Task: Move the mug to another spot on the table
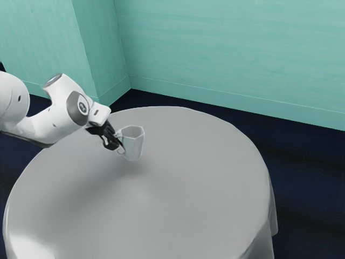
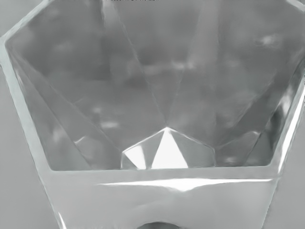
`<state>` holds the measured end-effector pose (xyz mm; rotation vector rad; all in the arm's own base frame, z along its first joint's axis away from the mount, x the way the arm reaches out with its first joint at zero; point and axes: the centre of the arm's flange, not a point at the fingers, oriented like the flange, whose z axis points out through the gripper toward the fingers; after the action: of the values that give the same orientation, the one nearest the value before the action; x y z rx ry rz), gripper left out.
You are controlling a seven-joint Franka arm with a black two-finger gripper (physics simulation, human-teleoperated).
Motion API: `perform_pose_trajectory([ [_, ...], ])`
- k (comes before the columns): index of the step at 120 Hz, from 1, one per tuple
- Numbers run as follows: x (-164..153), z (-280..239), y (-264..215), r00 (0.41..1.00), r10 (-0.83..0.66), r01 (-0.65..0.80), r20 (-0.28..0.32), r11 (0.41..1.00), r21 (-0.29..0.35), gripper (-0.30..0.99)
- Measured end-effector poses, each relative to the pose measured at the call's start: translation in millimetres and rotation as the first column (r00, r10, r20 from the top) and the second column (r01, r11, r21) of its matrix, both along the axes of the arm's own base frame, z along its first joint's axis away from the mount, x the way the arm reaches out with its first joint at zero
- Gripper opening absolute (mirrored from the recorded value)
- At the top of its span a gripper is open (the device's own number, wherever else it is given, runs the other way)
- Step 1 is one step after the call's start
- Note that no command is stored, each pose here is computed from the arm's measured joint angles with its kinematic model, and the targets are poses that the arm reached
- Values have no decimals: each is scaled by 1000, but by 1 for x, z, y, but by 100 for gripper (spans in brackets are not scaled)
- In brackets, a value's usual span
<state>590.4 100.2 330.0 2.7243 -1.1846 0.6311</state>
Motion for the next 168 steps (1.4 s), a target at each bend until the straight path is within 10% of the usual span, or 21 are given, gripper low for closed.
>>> perform_pose_trajectory([
  [68, 10, -52, -11, 983, -176, 176, 41, 984, 19, -1],
  [122, 6, -66, -11, 969, -246, 245, 40, 969, 13, 52],
  [168, -6, -33, -14, 957, -277, 276, 88, 961, 17, 66],
])
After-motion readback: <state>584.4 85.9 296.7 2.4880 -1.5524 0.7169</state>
